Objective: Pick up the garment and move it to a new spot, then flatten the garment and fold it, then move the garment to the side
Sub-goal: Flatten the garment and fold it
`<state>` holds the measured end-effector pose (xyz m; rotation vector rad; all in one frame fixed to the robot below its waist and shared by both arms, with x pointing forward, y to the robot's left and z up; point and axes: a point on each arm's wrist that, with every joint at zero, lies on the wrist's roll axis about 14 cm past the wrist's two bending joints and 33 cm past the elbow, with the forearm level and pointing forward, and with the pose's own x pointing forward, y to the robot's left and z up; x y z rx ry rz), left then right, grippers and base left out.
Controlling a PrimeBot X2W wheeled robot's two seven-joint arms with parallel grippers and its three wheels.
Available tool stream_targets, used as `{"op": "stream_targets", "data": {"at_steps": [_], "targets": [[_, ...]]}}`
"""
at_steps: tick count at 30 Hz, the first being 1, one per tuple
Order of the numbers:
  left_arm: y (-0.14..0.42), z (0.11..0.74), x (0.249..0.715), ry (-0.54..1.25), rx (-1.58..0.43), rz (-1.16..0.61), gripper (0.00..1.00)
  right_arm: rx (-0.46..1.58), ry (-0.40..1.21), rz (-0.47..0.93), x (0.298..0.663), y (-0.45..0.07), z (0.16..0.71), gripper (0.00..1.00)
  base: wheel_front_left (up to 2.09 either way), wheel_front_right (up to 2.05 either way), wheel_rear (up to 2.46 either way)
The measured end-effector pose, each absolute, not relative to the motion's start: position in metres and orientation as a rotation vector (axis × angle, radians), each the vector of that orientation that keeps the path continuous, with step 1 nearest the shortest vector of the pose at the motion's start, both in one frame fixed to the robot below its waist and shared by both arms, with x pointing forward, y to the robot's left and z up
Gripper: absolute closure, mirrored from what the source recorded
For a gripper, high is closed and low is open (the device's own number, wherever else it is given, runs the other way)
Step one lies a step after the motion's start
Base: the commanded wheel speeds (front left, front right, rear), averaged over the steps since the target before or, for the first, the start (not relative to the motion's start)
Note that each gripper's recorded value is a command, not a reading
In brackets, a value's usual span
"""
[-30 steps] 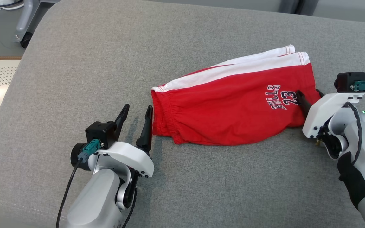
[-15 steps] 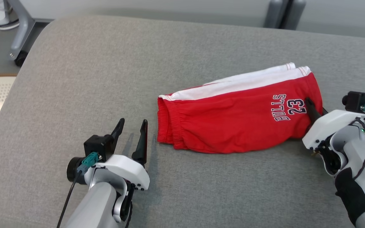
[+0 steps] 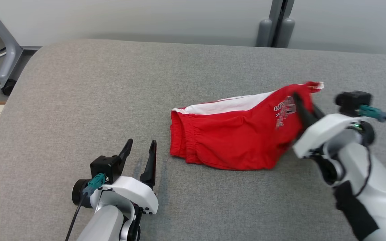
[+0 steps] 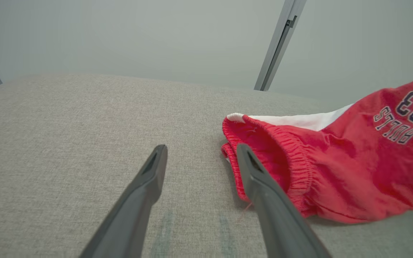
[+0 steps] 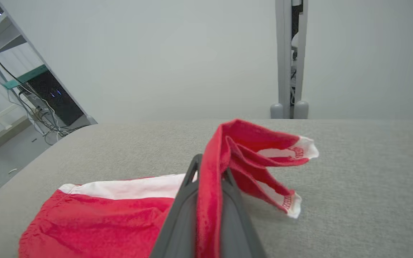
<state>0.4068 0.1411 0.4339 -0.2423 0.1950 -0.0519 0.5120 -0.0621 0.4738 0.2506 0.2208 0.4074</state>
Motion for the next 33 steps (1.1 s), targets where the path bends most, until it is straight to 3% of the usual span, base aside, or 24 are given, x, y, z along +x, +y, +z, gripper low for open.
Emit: {"op": "stream_targets", "data": {"at_steps": [6,12,13,14,15,22,33], "targets": [[0.148,0.435,0.397,0.193,-0.247,-0.032,0.0,0.28,0.19,0.675,0.48,0.036,0.504,1.0,0.0,0.0,0.0],[0.165,0.433,0.38,0.2,-0.243,0.021,0.0,0.249,0.295,0.877,0.429,0.104,0.485,1.0,0.0,0.0,0.0],[0.167,0.432,0.379,0.201,-0.243,0.028,0.0,0.244,0.318,0.89,0.423,0.109,0.479,0.82,0.0,0.0,0.0],[0.169,0.431,0.377,0.203,-0.242,0.034,0.0,0.239,0.341,0.898,0.419,0.111,0.472,0.05,0.0,0.0,0.0],[0.171,0.431,0.376,0.205,-0.242,0.039,0.0,0.236,0.356,0.904,0.415,0.113,0.467,0.0,0.0,0.0,0.0],[0.172,0.429,0.376,0.209,-0.24,0.049,0.0,0.306,0.319,0.954,0.401,0.127,0.475,0.0,0.0,0.0,0.0],[0.16,0.434,0.386,0.192,-0.232,0.014,0.0,0.338,0.158,0.685,0.461,0.056,0.501,0.0,0.0,0.0,0.0]]}}
